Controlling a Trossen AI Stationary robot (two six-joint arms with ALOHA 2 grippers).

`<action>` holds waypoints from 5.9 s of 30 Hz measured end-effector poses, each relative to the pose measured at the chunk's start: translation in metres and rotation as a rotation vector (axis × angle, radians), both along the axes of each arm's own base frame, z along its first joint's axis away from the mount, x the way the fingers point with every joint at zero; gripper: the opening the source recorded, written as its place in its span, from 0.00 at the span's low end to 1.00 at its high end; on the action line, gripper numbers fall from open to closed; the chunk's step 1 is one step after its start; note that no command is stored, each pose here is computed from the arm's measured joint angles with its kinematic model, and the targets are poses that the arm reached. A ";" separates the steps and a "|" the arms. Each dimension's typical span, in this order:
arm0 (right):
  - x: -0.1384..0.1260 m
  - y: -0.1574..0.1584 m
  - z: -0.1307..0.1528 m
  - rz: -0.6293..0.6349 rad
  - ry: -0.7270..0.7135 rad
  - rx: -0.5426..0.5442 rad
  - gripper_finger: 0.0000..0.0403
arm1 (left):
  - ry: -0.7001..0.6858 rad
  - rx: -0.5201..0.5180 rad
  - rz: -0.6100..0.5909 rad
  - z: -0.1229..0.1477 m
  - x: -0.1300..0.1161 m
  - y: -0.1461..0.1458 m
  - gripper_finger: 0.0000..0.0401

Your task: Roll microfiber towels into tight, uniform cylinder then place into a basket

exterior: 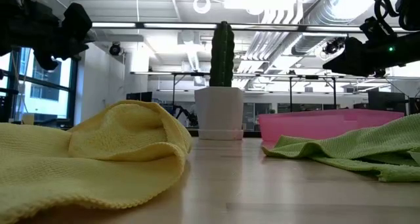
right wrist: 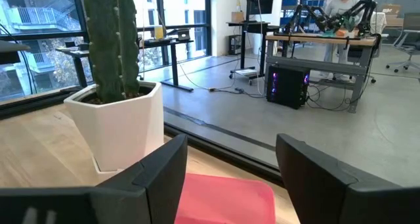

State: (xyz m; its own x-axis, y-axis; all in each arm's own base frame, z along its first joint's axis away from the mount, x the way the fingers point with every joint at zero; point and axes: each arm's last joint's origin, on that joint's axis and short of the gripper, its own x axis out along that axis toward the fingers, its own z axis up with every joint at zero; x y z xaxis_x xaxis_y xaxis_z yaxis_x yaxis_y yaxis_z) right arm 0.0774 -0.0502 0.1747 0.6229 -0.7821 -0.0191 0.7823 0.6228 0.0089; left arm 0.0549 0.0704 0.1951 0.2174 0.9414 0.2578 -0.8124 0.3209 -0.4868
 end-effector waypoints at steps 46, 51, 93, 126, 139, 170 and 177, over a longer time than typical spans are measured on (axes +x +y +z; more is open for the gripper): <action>0.001 0.000 0.004 0.024 -0.265 0.173 0.56 | -0.006 0.007 -0.003 0.001 0.000 0.000 0.36; 0.001 0.000 0.004 0.022 -0.355 0.240 0.56 | 0.024 0.014 0.006 0.001 0.000 0.000 0.36; -0.003 0.007 0.092 0.189 -0.494 -0.261 0.56 | 0.299 0.220 -0.642 0.100 0.072 0.035 0.36; 0.162 0.046 0.099 0.847 0.169 0.350 0.56 | 0.567 0.189 -1.329 0.046 0.195 -0.034 0.36; 0.178 0.114 0.040 0.918 0.385 0.936 0.56 | 0.535 -0.056 -1.393 0.021 0.213 -0.062 0.36; 0.201 0.157 -0.039 0.784 0.582 0.736 0.56 | 0.662 0.041 -1.542 0.012 0.205 -0.135 0.36; 0.221 0.142 -0.018 0.761 0.439 0.506 0.56 | 0.696 0.025 -1.557 0.009 0.203 -0.139 0.36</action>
